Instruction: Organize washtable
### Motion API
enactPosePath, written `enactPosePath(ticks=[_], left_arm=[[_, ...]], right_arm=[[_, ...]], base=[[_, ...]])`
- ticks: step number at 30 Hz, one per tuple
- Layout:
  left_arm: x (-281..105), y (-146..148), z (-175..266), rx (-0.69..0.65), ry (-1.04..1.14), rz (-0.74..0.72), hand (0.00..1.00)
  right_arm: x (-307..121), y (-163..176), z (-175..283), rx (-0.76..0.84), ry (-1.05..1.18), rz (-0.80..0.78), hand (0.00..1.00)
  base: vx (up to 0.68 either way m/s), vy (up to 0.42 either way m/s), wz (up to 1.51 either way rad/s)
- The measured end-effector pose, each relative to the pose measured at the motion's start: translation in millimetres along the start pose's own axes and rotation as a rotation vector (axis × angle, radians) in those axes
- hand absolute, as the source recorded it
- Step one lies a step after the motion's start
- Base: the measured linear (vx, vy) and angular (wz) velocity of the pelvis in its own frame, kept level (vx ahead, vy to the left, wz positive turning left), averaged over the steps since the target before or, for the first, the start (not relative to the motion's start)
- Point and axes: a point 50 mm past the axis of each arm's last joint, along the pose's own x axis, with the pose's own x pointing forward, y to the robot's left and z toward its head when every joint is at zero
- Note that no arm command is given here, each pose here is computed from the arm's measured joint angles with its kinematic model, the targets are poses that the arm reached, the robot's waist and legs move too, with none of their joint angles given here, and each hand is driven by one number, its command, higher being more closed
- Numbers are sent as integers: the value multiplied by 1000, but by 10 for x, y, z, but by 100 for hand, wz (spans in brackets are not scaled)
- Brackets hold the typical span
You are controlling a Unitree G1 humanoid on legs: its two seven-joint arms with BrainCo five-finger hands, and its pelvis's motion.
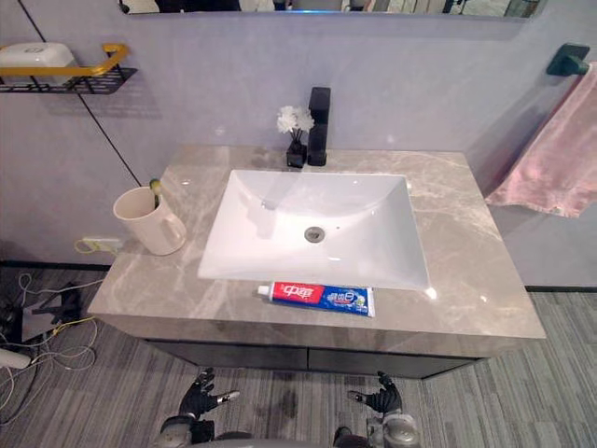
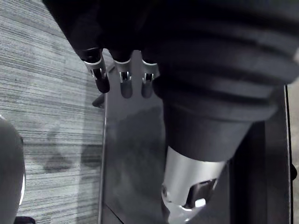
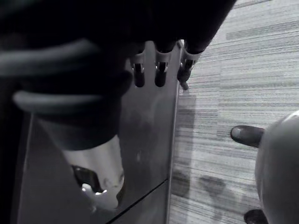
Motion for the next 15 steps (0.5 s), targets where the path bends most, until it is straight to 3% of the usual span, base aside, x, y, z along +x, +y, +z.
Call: enactPosePath(ticks=[13,14,15], left_arm=[[0,96,-32,0,13,36,0],[-76,454,-177,0,61,145,0],[-76,454,-178,0,61,145,0]], right_arm=[[-21,-95,-154,6,62,-28,0],[40,-368,-40,-33,36,-93,0],[40,-368,-40,-33,36,-93,0]], base=[[-126,9,-5],[0,0,0],[0,0,0]])
